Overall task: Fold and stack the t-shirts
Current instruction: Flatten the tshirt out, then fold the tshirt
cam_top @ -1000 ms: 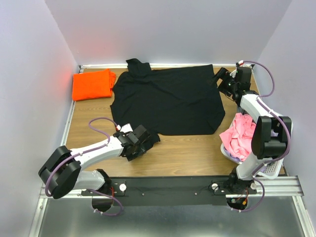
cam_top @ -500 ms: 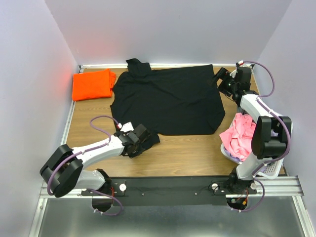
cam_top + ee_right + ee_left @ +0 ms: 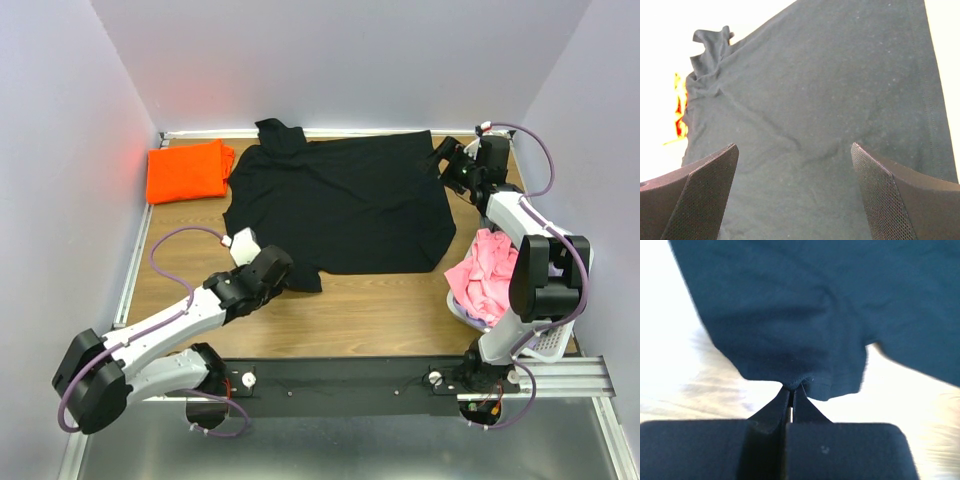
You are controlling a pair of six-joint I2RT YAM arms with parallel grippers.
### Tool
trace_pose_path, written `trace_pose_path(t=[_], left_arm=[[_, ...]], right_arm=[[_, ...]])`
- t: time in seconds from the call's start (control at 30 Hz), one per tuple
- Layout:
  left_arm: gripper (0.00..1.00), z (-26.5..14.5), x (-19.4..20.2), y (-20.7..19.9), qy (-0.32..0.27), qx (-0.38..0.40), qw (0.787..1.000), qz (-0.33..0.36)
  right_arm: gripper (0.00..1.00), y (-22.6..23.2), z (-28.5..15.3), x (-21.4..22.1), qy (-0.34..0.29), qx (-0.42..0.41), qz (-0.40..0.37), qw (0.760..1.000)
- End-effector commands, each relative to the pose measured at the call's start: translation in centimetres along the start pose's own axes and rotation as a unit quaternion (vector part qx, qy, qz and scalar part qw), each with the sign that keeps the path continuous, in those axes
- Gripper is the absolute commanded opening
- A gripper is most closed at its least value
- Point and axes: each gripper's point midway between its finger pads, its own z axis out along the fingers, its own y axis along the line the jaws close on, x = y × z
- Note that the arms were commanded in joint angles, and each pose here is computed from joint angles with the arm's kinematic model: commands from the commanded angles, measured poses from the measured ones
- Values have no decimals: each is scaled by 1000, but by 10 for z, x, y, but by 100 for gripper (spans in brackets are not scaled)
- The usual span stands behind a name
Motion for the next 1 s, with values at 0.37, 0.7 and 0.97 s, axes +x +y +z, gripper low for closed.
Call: trace_pose_path(t=[0.37, 0.7, 0.97], left_arm=[[0, 13, -43, -14, -126, 22, 992, 1], [0, 13, -73, -34, -195, 39, 980, 24], [0, 10, -93, -60, -227, 54, 968, 95]], right_arm=[[100, 12, 1, 5, -2, -24, -16, 1000], [98, 31, 12, 27, 7, -13, -39, 999], [97, 3, -2, 67, 40, 118, -71, 990]])
